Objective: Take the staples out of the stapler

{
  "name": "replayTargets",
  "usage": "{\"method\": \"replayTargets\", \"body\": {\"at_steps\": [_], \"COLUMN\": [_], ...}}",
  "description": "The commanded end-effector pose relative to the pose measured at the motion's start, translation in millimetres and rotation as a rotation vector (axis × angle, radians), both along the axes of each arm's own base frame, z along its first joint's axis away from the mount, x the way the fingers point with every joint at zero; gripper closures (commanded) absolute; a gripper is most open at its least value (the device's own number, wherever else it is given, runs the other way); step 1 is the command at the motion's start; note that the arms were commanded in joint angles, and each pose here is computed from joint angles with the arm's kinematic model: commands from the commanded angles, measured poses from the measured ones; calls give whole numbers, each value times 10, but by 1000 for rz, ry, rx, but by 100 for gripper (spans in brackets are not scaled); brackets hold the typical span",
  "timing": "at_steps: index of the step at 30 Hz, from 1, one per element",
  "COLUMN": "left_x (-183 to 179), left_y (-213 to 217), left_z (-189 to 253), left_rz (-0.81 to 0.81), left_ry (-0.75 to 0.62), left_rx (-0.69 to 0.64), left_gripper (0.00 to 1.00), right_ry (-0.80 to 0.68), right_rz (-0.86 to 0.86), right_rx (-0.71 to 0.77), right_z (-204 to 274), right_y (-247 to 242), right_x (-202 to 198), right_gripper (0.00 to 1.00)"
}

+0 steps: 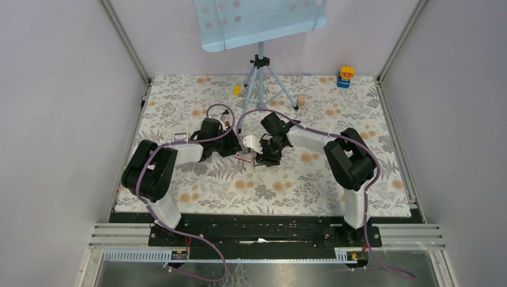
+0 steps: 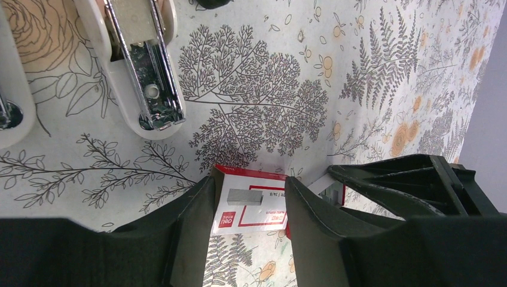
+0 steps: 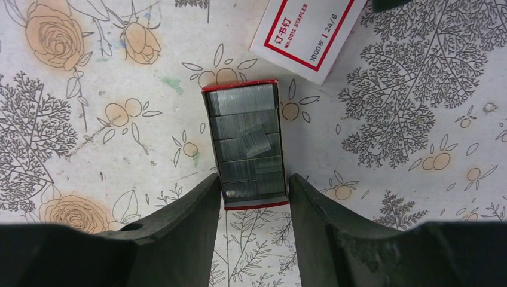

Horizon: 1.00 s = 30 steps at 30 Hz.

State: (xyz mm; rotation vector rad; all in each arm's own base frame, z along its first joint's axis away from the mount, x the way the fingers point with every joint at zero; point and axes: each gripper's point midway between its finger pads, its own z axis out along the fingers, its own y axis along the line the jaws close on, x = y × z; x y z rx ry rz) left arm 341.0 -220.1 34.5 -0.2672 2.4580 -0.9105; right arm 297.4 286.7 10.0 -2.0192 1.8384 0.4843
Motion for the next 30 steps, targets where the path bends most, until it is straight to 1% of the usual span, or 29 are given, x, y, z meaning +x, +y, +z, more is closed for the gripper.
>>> {"method": "replayTargets", "body": {"at_steps": [1,7,15,30], "left_x": [77,67,39,5], "left_y": [-76,-74,-87,-84], "left_z": [55,34,-4,-78], "left_rz": [-30,-36,-47,-54], "left_ry": [-52,-48,-42,-21], "left_rx": [-12,4,23,35], "left_gripper": [54,58,58,60], "right_ry": [-39,-48,-63,-96], "right_rz": [-38,-54,-78,-135], "right_rx": [-15,-8,1,-31], "right_z": [-23,-22,-16,-28], "right_y": [17,45,62,-12], "right_x": [175,218,261,341], "right_gripper": [48,48,48,50]}}
